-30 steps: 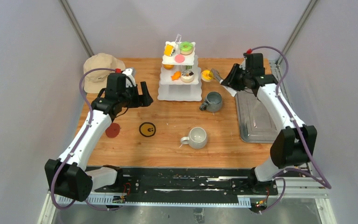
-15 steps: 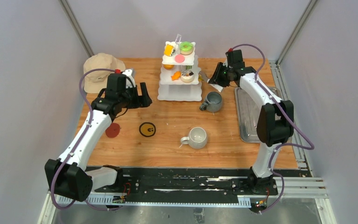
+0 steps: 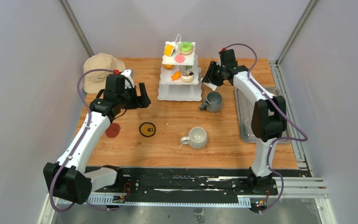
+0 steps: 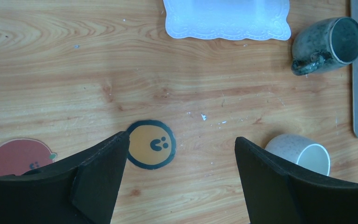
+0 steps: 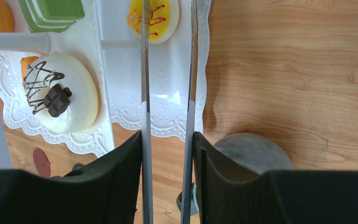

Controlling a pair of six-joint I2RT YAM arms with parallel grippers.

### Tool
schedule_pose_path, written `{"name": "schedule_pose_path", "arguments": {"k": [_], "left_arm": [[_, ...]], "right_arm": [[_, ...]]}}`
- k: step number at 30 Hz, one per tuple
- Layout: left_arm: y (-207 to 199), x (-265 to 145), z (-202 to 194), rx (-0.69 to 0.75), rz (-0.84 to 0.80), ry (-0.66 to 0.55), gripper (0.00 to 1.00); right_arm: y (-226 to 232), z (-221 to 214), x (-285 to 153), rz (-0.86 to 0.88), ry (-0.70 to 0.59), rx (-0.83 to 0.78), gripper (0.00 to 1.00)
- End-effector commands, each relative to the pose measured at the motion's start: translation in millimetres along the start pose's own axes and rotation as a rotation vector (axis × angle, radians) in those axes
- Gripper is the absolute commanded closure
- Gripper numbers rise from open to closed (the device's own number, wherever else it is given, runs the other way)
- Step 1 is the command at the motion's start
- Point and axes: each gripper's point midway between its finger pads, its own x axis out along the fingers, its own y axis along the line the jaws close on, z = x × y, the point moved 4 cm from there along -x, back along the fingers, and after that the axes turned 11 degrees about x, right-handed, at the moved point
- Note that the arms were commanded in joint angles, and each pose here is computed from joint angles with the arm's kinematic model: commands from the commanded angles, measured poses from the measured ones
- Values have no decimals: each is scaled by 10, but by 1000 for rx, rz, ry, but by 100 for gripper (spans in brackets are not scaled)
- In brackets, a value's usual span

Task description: Serve the afternoon tea

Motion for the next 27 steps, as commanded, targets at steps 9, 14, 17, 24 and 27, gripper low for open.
{"name": "schedule_pose_path", "arguments": {"k": [9,14,17,24,27], "left_arm": [[-25,-159,122,5,-4,-59,12],[-33,-171,131,6,-9,-64,12],[-31,-178,144,6,-6,-69,12],[-50,-151,155,3,-21,-75,12],[-67,-106,158,-1,-37,-70,12]], "right_arm": [[184,162,-421,40,-106,-31,61],[-120,325,-873,-24,-209,-6,67],[-514,403,-1226,-81,-260,60,68],[-1615,256,-2237,-328,-425,229,65],[-1971,133,-2491,-405,-465,314,61]]}}
